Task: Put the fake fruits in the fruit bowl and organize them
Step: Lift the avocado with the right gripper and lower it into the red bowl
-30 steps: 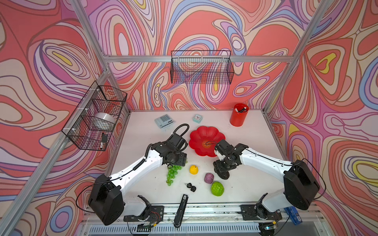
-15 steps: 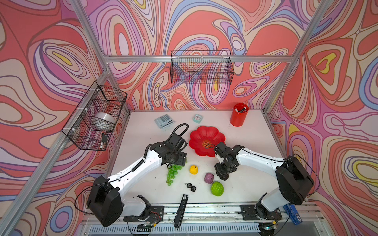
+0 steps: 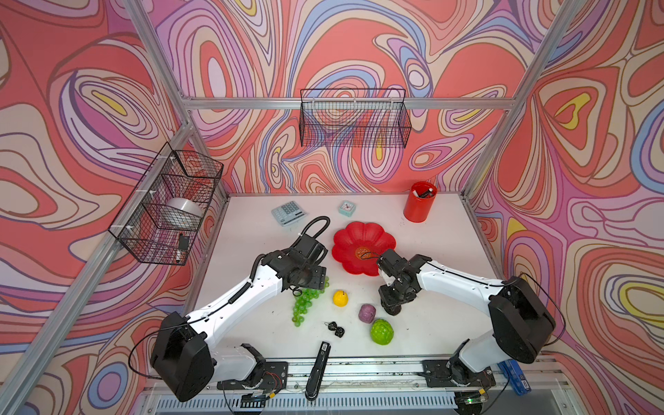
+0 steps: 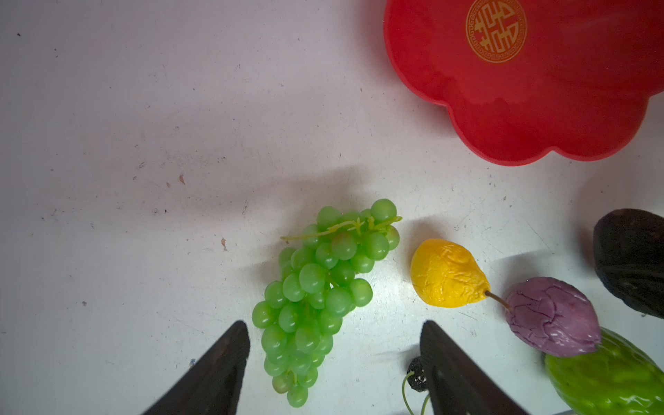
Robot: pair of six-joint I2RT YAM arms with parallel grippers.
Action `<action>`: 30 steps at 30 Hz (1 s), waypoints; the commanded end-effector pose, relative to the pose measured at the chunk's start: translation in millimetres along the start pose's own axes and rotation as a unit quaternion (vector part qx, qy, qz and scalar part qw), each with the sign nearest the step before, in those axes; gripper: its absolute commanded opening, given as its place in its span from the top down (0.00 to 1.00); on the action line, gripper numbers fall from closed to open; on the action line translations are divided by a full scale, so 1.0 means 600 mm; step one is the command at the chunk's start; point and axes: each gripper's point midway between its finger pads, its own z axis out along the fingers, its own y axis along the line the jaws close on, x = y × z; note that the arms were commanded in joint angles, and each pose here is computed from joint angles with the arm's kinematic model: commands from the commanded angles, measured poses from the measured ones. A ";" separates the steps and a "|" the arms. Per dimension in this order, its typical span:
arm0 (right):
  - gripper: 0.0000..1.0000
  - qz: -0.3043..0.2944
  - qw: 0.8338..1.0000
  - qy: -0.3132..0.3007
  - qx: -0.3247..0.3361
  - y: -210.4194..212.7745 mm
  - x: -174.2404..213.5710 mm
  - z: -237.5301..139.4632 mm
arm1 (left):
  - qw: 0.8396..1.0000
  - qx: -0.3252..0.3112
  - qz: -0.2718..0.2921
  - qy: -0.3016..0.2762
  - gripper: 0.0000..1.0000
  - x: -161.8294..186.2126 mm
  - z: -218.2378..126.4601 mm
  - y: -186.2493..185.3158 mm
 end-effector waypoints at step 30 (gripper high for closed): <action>0.60 -0.054 0.993 -0.101 0.031 -0.042 -0.378 -0.034 | 0.994 -0.013 -0.081 -0.071 0.21 -0.032 -0.058 0.036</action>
